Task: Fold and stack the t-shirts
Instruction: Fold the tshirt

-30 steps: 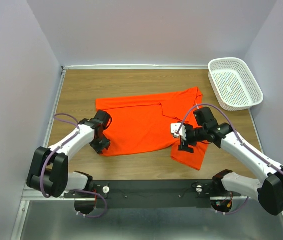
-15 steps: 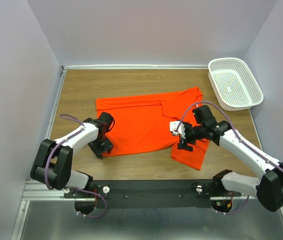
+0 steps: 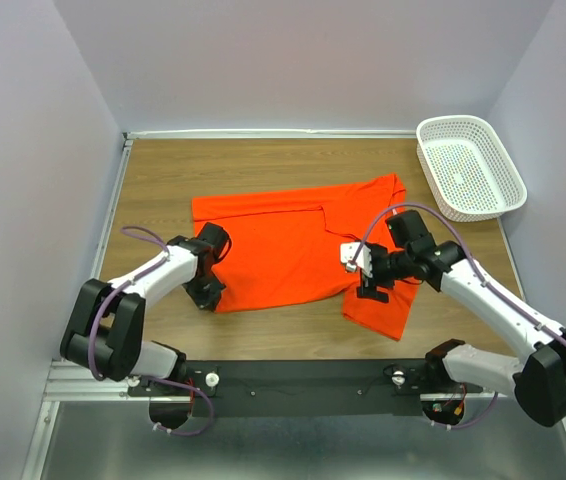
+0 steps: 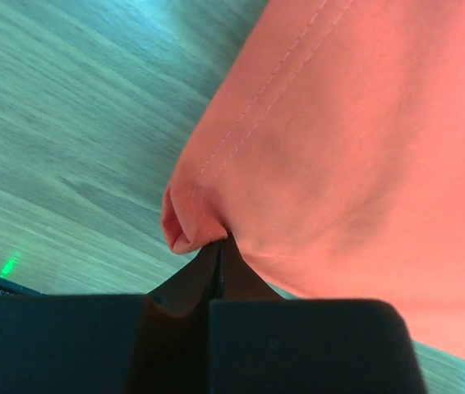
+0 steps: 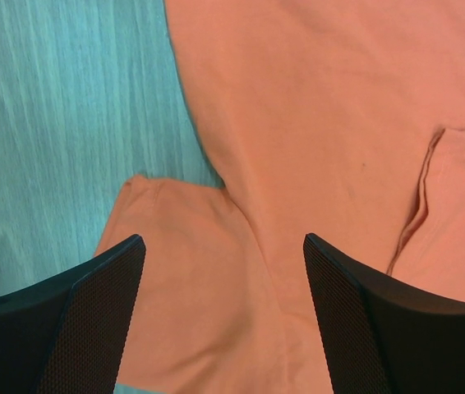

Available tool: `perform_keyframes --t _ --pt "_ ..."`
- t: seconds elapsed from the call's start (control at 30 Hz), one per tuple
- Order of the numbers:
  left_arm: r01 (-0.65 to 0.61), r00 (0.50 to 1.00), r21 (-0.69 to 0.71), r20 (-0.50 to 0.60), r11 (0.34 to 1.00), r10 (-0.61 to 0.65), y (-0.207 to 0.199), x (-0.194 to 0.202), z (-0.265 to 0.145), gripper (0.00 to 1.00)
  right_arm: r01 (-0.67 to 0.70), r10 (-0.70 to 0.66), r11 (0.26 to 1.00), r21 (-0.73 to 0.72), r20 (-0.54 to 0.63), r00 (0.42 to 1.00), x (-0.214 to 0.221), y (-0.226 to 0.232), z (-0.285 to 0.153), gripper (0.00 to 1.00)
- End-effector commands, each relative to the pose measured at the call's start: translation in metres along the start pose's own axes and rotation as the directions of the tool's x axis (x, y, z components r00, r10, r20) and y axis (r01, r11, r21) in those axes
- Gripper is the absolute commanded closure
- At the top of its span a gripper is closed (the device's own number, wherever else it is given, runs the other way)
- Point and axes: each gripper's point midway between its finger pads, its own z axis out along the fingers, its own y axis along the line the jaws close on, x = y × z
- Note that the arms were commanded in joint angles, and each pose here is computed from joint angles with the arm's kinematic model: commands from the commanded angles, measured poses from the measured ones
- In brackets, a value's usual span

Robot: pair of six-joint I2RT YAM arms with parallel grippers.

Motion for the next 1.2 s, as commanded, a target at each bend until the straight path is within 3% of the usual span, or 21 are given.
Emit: perform_keyframes --t 0.0,0.17,0.47,0.53,0.7,0.77,1.0,1.17 --pt "-0.03 0.999 0.066 0.028 0.997 0.028 -0.008 -0.003 -0.009 1.0 0.046 -0.054 0.997 -0.056 -0.157 0.986 0.026 0.008 -0.014 0.16" --pt "-0.041 0.998 0.124 0.053 0.991 0.035 -0.014 -0.006 -0.018 1.0 0.142 -0.221 0.95 -0.28 -0.278 0.935 0.069 0.043 -0.021 0.18" --pt "-0.082 0.996 0.195 0.052 0.977 0.073 -0.02 -0.002 -0.023 1.0 0.053 -0.243 0.882 -0.469 -0.356 0.902 0.101 0.094 -0.04 0.23" --pt "-0.085 0.996 0.201 0.055 0.976 0.075 -0.022 -0.003 -0.024 1.0 0.079 -0.272 0.865 -0.496 -0.331 0.904 0.102 0.103 -0.042 0.23" --pt "-0.088 0.996 0.211 0.052 0.974 0.078 -0.023 -0.002 -0.024 1.0 0.34 -0.478 0.781 -0.524 -0.151 0.866 0.089 0.115 -0.051 0.26" --pt "-0.091 0.995 0.211 0.053 0.973 0.081 -0.023 -0.002 -0.024 1.0 0.357 -0.495 0.759 -0.544 -0.126 0.86 0.089 0.118 -0.052 0.26" --pt "-0.081 0.997 0.215 0.039 0.973 0.074 -0.018 0.004 -0.018 1.0 0.241 -0.43 0.752 -0.613 -0.179 0.885 0.096 0.119 -0.048 0.44" --pt "-0.076 0.997 0.23 0.026 0.97 0.072 -0.022 0.006 -0.017 1.0 0.198 -0.431 0.749 -0.633 -0.238 0.87 0.1 0.119 -0.044 0.45"
